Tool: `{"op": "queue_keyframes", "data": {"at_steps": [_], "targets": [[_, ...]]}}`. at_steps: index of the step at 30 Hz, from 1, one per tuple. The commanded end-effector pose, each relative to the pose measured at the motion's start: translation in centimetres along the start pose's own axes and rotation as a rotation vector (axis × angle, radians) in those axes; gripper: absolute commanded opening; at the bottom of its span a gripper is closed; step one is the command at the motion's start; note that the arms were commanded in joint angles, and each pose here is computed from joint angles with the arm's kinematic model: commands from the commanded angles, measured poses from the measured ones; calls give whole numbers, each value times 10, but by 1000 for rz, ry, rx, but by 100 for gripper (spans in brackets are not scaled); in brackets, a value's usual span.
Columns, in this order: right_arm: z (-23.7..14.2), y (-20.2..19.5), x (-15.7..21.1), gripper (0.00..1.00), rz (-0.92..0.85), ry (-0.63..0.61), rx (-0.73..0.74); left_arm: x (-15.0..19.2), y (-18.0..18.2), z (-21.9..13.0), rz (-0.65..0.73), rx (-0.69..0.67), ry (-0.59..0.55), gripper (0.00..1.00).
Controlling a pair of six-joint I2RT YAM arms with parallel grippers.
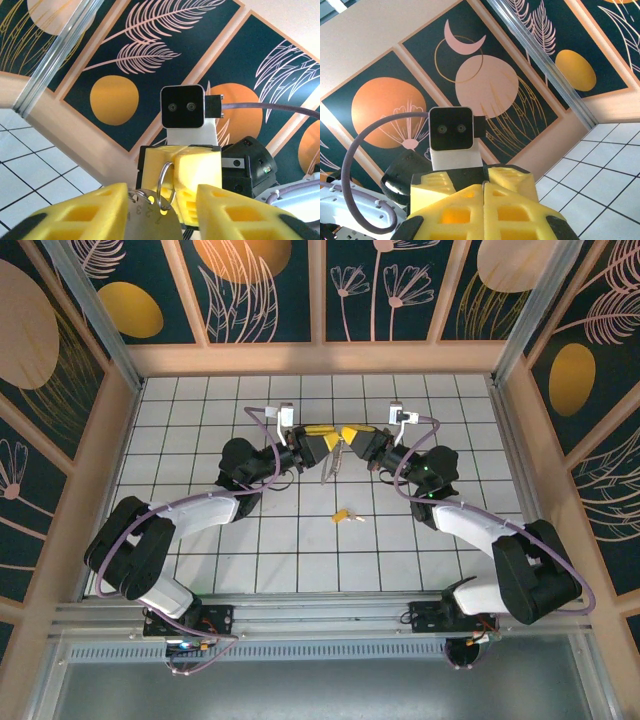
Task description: Put the keys on the keyring
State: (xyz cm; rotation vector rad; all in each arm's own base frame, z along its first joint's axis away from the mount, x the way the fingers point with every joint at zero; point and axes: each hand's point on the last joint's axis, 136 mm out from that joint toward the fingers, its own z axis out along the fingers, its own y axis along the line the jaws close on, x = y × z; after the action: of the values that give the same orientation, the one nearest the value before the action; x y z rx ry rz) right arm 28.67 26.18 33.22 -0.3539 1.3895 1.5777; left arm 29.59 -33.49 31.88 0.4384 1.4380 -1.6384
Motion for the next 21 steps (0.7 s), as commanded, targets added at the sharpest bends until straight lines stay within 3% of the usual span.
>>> {"op": "queue_keyframes", "data": {"at_steps": [1,12,14,15,17,18,19,21], "targets": [[5,18,-12,0,-46,-28,-66,-10,-17,5,45,68,-23,33],[4,10,-4,0,-31,1,-41,-7,-22,10,61,86,-9,1],[4,8,-2,0,-28,16,-30,-6,-20,10,63,83,-4,0],[3,7,-3,3,-27,19,-21,-6,-20,11,66,78,-1,0],[-6,2,-10,32,-30,5,12,-5,-18,11,84,66,6,0],[-11,1,-14,41,-35,-11,27,-4,-16,11,96,57,11,0],[-18,0,-19,48,-42,-26,47,-4,-15,11,111,46,18,0],[-30,-2,-24,53,-54,-37,81,-3,-15,11,145,31,36,0]]}}
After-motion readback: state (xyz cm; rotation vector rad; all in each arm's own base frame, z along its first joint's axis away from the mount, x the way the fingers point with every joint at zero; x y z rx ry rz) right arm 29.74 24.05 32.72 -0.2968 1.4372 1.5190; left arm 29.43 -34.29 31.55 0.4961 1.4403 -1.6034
